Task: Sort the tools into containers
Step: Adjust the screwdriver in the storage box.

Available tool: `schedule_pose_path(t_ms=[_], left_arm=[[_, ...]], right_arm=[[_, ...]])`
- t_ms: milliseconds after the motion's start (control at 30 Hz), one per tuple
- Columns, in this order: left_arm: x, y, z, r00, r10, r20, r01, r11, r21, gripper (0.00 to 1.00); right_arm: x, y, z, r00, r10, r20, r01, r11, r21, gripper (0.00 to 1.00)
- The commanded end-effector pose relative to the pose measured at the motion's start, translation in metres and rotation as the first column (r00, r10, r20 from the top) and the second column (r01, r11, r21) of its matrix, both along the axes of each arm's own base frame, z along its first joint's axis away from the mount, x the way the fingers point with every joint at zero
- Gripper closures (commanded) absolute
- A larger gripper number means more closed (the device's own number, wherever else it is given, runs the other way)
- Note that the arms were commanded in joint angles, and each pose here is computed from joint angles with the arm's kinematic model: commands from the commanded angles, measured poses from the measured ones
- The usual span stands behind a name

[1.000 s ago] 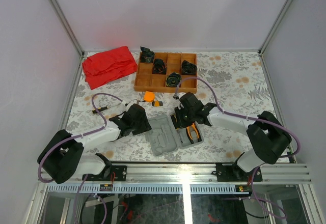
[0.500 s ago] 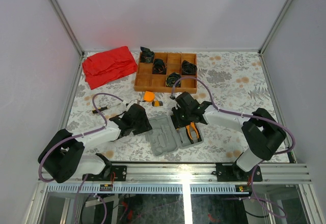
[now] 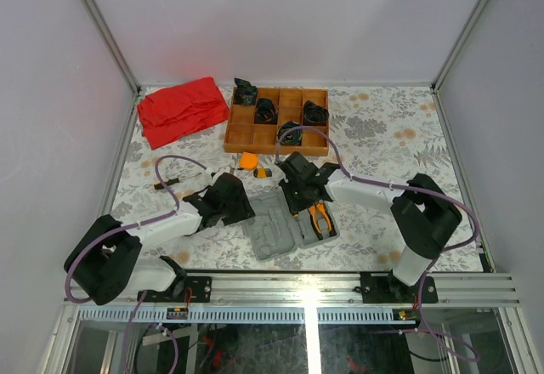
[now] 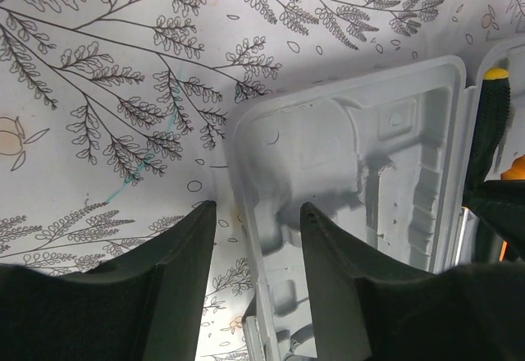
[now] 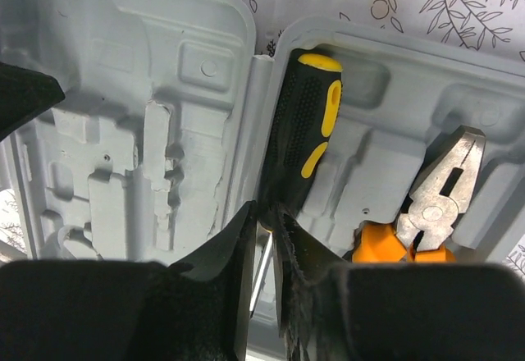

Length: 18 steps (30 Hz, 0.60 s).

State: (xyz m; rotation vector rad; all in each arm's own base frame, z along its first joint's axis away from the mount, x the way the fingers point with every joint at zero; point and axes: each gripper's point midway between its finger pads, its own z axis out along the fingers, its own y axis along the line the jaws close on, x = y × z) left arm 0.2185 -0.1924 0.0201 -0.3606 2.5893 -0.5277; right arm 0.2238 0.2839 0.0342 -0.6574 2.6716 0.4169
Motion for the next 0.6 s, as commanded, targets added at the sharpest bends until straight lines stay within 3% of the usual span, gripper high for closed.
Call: schedule_pose_path(t_ms=[0, 567], left_arm=[[0.007, -0.006, 0.003, 0.999, -0.017, 0.028, 0.018, 1.000, -0.019, 0.56], [0.006, -0.011, 0.002, 0.998, -0.049, 0.027, 0.050, 0.998, -0.034, 0.57]], right_arm=[[-0.021, -0.022, -0.027, 0.996, -0.024, -0.087, 0.009, 0.984, -0.179, 0.79], [-0.098, -0.040, -0.095, 0.946, -0.095, -0.311, -0.013, 0.945, -0.326, 0.90]])
